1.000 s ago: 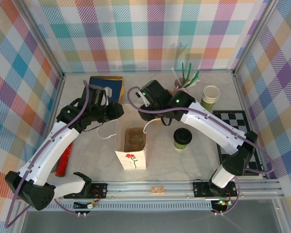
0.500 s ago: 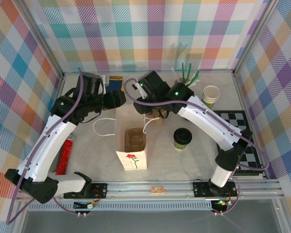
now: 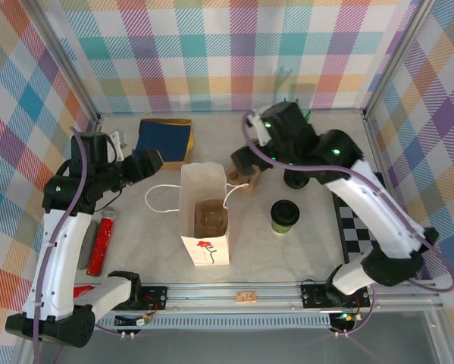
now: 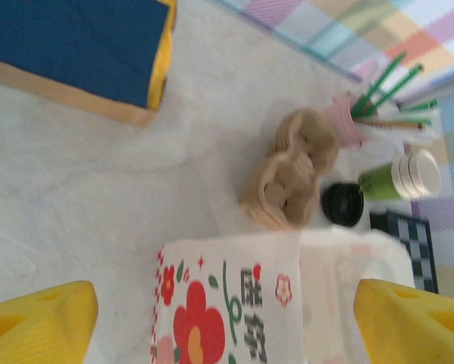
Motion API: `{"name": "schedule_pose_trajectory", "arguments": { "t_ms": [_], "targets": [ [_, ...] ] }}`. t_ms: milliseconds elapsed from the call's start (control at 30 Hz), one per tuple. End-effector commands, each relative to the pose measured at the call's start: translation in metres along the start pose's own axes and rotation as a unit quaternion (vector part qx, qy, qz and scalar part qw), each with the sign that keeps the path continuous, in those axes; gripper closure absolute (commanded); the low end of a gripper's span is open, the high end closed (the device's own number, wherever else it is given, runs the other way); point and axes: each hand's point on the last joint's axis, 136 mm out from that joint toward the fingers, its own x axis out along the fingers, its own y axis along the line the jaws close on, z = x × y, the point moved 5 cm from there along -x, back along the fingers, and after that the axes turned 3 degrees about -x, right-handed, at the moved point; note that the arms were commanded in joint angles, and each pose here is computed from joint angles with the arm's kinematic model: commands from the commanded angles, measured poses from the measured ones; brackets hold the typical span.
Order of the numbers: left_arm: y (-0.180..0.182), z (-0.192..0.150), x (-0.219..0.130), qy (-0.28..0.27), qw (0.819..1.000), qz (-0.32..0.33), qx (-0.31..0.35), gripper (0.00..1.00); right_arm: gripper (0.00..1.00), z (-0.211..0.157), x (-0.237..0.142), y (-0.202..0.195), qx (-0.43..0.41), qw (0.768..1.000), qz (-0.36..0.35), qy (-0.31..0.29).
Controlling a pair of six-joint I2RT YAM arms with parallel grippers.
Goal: Pack the takeout coffee
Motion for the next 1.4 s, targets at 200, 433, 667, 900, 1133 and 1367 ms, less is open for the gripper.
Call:
{"name": "schedule_pose_trajectory", "arguments": {
  "t_ms": [200, 433, 667, 900, 1133, 1367],
  "targets": [
    [0.033, -0.055, -0.011, 0.009, 0.996, -0.015, -0.085, 0.11, 0.01, -0.061, -0.002, -0.022, 0.065, 0.996, -0.026, 0.049],
    [0.087, -0.067, 0.019, -0.015, 0.978, 0.035, -0.207, 0.2, 0.01, -0.081, -0.013, -0.038, 0.082, 0.994, -0.058, 0.048],
    [0.091, -0.07, 0.019, -0.017, 0.98, 0.025, -0.199, 0.26, 0.01, -0.095, -0.017, -0.043, 0.09, 0.993, -0.069, 0.044],
    [0.04, -0.046, -0.022, -0.029, 0.987, -0.061, -0.144, 0.21, 0.01, -0.089, -0.013, -0.042, 0.093, 0.993, -0.061, 0.033],
    [0.02, -0.033, -0.041, -0.029, 0.994, -0.054, -0.088, 0.08, 0.01, -0.078, -0.013, -0.039, 0.097, 0.994, -0.048, 0.026],
    [0.047, -0.014, -0.058, -0.148, 0.975, 0.039, -0.163, 0.1, 0.01, -0.078, -0.018, -0.039, 0.104, 0.993, -0.045, 0.022]
  ]
}}
